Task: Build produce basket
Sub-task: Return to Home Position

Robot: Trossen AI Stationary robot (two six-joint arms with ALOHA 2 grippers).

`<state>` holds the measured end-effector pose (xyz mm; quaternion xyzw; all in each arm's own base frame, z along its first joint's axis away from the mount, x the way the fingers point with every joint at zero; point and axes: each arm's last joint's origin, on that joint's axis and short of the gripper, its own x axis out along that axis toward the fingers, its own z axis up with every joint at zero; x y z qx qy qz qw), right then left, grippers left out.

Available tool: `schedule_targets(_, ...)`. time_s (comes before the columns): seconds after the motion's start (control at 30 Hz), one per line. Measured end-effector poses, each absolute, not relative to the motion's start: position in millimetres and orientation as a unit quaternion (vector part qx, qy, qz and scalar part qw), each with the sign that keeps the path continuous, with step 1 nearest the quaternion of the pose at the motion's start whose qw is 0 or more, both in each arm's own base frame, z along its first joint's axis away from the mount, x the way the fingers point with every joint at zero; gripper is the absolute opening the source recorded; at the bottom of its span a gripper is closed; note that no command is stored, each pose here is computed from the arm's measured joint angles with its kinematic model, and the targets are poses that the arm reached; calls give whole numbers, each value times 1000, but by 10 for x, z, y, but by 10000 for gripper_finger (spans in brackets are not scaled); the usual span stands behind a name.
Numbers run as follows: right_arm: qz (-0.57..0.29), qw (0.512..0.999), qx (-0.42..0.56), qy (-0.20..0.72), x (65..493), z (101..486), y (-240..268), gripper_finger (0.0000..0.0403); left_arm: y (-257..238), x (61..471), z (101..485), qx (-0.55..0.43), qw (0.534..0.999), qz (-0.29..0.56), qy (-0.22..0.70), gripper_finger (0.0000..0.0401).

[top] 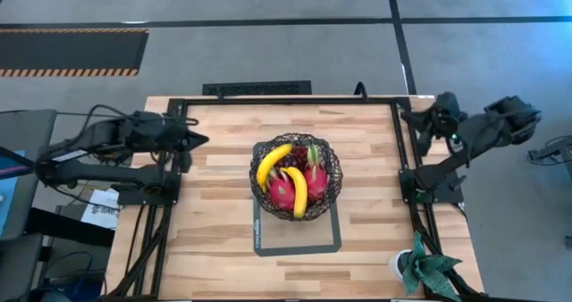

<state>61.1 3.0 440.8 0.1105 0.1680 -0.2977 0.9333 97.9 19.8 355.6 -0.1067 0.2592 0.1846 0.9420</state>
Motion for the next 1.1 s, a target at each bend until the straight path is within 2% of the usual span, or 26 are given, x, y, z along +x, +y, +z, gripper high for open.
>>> schedule_targets(0.13,-214,956,144,137,433,3880,-10,1,223,1163,3400,-122,938,184,267,0)
schedule_targets(0.3,-9,983,181,34,421,3288,81,0,233,1404,3328,-147,934,148,289,0)
schedule_targets(0.4,19,980,200,-7,407,2954,87,0,225,1588,3307,-159,948,88,262,0)
schedule_targets(0.5,16,972,232,-11,426,2702,97,0,196,1696,3178,-161,953,48,254,0)
schedule_targets(0.63,47,965,259,-6,436,2713,121,0,147,1446,3070,-181,936,106,282,0)
schedule_targets(0.7,49,964,260,-12,449,2743,129,0,106,1269,3081,-193,941,115,251,0)
schedule_targets(0.9,37,973,222,-43,434,2787,106,0,3,851,2980,-225,964,55,129,0)
schedule_targets(1.1,23,980,187,-71,421,2829,83,0,-36,779,2538,-245,968,1,48,0)
